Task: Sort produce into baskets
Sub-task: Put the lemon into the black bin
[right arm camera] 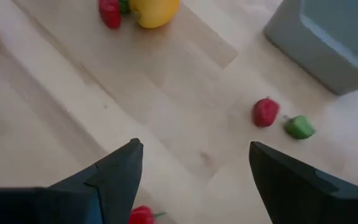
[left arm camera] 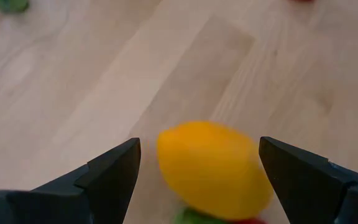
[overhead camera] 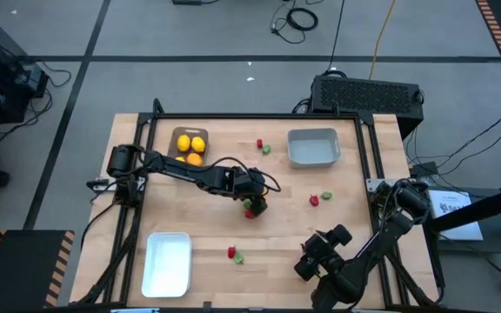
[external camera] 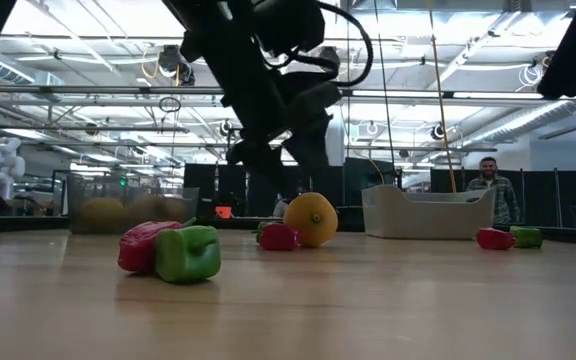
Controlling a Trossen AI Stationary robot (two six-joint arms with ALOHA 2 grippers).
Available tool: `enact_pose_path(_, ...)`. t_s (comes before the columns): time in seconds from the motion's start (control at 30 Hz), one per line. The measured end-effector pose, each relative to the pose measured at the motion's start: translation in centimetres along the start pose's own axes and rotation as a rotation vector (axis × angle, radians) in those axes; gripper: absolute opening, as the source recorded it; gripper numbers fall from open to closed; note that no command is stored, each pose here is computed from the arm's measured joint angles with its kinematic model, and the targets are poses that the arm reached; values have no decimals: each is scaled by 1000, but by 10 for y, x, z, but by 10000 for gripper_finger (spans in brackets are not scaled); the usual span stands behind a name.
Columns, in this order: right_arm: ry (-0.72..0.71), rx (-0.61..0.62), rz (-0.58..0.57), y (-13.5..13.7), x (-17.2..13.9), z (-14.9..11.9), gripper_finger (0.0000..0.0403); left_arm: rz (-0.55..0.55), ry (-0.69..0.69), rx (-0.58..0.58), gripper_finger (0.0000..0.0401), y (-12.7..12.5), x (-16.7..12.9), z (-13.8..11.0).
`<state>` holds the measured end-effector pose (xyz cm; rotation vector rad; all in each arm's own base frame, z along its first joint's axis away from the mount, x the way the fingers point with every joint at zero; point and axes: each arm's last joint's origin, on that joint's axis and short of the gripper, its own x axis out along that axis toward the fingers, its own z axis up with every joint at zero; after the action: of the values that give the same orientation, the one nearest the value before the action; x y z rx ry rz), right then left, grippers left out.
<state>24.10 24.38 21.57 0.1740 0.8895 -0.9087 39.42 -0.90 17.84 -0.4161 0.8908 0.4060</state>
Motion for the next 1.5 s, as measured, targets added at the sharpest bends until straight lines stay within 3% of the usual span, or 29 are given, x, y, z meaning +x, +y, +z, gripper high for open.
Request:
enact_pose_path(0.13, 8, -32, -11, -4, 1, 8, 281, -11, -6, 36, 334, 8, 1, 7)
enact_pose_path(0.27, 20, -38, 1, -8, 1, 23, 281, -103, 44, 86, 334, 15, 1, 12)
enact_pose_path(0.43, 9, 21, -9, -15, 8, 45, 281, -155, 80, 95, 334, 20, 1, 14)
enact_pose_path(0.57, 16, 121, -44, -17, 27, 71, 281, -37, -24, 193, 334, 33, -22, 29)
enact_pose_path(0.7, 49, 76, -76, -19, 52, 98, 281, 110, -128, 231, 334, 51, -71, 40)
enact_pose_path(0.87, 109, 106, -22, -18, 85, 132, 281, 248, -170, 218, 334, 78, -129, 27)
enact_pose_path(1.0, 94, 197, 42, -18, 110, 161, 281, 266, -270, 178, 334, 93, -159, 9)
enact_pose_path(1.23, 82, 394, 127, -24, 140, 196, 281, 225, -391, 166, 334, 106, -158, -20)
enact_pose_path(1.5, 91, 401, 136, -9, 164, 193, 281, 242, -337, 174, 334, 113, -143, -36)
